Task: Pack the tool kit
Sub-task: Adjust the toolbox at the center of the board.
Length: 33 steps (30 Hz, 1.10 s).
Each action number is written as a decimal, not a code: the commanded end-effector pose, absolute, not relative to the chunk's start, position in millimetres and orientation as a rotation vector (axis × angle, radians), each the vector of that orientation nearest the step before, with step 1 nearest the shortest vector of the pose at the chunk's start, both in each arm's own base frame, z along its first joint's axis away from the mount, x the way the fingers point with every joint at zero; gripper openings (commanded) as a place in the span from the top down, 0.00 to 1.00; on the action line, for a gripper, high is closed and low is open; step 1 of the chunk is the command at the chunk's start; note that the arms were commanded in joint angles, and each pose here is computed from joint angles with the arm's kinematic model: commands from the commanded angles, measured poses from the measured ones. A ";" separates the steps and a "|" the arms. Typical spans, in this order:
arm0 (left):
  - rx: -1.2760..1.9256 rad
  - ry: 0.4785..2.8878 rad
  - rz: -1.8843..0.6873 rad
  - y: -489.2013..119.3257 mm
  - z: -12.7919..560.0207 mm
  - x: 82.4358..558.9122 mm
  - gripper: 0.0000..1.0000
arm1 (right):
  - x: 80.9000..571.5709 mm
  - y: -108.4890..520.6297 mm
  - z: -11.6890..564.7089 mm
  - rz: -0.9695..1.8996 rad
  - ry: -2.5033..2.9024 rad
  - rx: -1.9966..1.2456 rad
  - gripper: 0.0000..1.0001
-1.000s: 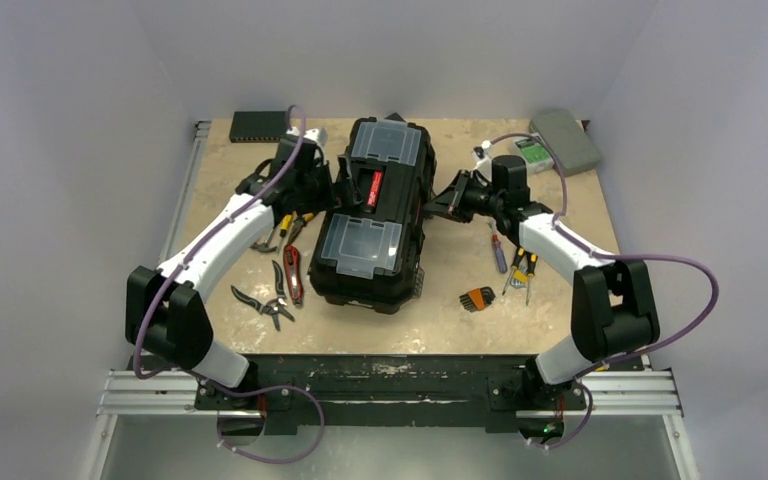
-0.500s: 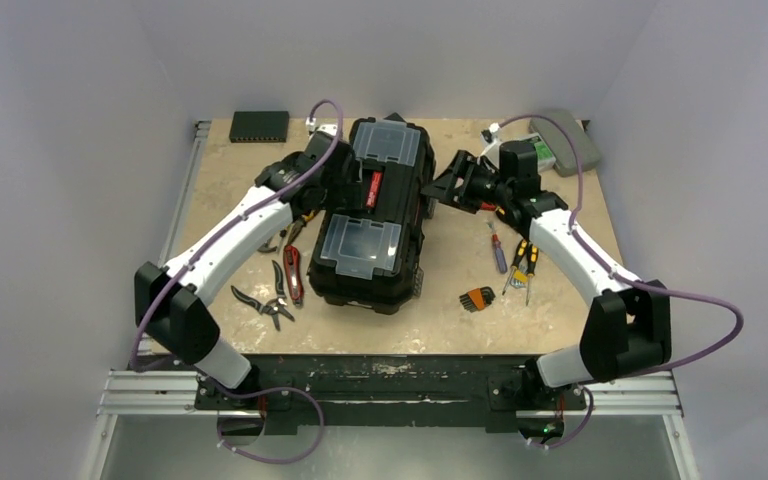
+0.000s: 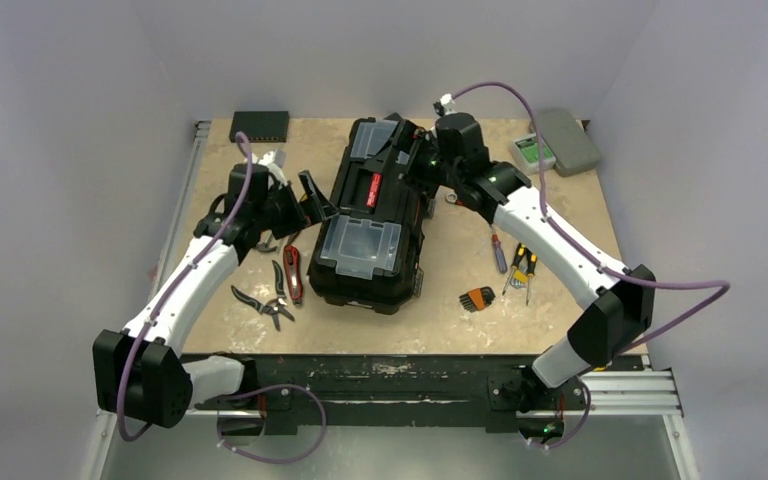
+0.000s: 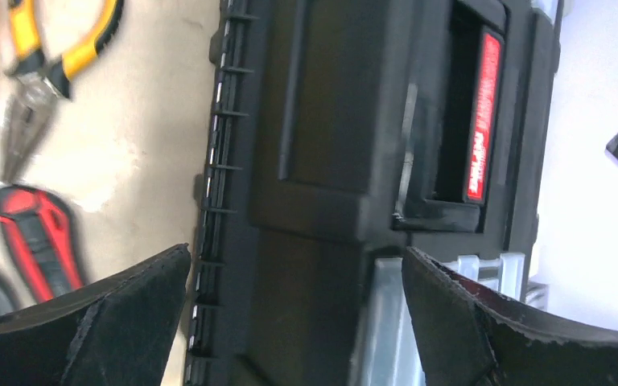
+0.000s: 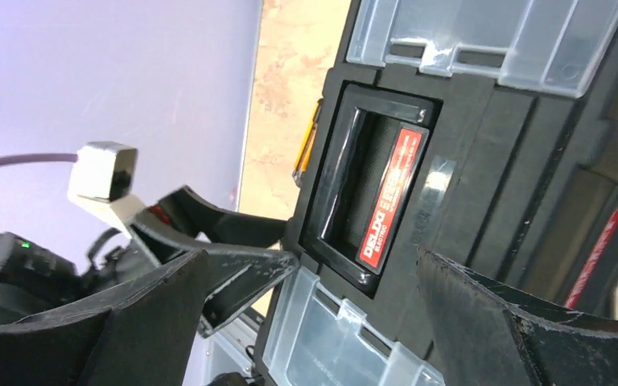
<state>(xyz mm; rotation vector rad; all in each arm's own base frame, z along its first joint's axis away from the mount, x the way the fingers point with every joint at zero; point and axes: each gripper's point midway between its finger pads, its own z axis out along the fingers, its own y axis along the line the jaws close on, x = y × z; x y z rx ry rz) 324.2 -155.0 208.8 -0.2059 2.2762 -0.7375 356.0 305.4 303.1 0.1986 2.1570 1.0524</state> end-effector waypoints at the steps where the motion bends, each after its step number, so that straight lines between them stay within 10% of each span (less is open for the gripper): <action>1: -0.335 2.129 -0.968 -155.0 217.3 330.3 0.00 | 361.0 316.7 309.9 0.975 2.166 0.312 0.01; 33: -0.032 2.087 -1.283 -211.3 227.8 261.3 0.00 | 371.0 360.0 293.8 0.865 2.258 0.277 0.01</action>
